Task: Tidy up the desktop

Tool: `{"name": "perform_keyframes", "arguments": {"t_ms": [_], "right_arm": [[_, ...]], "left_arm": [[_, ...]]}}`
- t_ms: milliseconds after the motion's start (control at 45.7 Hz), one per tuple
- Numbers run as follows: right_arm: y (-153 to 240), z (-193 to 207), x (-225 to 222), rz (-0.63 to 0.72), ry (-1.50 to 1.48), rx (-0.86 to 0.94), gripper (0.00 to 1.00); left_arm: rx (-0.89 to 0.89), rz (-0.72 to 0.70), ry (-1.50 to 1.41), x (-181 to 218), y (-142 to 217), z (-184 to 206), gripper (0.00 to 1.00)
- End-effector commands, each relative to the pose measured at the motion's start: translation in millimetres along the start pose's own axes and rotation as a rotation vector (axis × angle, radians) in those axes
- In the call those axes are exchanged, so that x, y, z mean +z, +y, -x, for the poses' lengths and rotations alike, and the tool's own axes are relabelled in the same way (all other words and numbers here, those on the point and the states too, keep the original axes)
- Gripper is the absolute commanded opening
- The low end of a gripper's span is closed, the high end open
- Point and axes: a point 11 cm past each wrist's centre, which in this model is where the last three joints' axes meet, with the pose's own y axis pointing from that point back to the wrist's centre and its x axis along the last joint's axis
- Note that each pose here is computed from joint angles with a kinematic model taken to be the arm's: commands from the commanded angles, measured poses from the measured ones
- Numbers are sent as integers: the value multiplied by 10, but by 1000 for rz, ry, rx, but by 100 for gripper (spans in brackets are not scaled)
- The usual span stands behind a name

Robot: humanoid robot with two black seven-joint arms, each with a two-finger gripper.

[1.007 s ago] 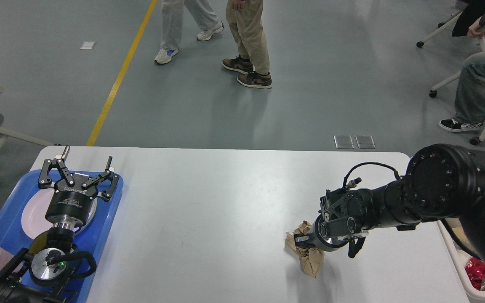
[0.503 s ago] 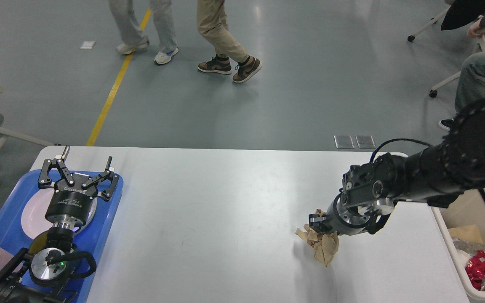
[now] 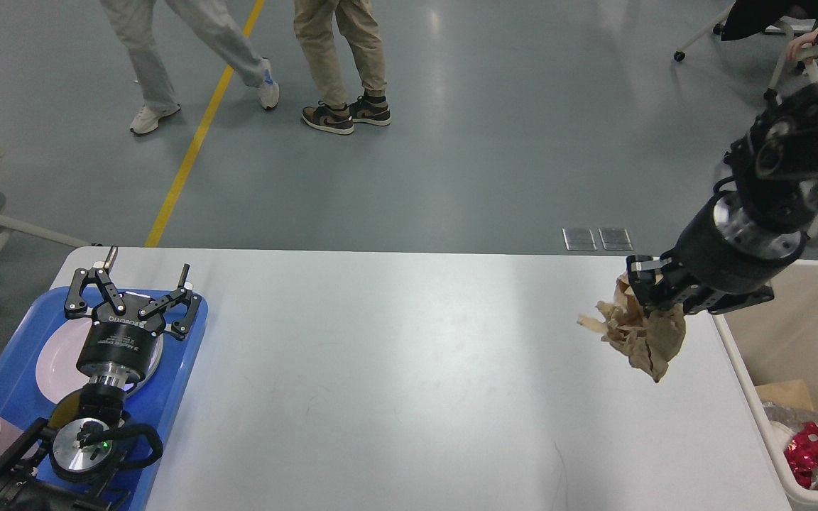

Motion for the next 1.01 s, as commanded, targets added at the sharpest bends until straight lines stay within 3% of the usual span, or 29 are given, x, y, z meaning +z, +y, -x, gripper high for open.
{"name": "perform_keyframes", "arguments": {"t_ms": [0,197,416,679,985], "right_arm": [[75,-21,135,21,-29,13,0],[60,-69,301,48,-68,56,0],[-215,-130,1117,107,-254,124,0],[-1072,-221,2553,266,-440,164,0],[-2123,138,3502,394,-542,294,0]], "left_arm": [[-1,0,0,0,-2,2,96],[-1,-1,0,-1,-2,2,96],[-1,0,0,0,-2,2,96],[2,0,0,0,6,-8,96],[-1,0,0,0,-2,2,96]]}}
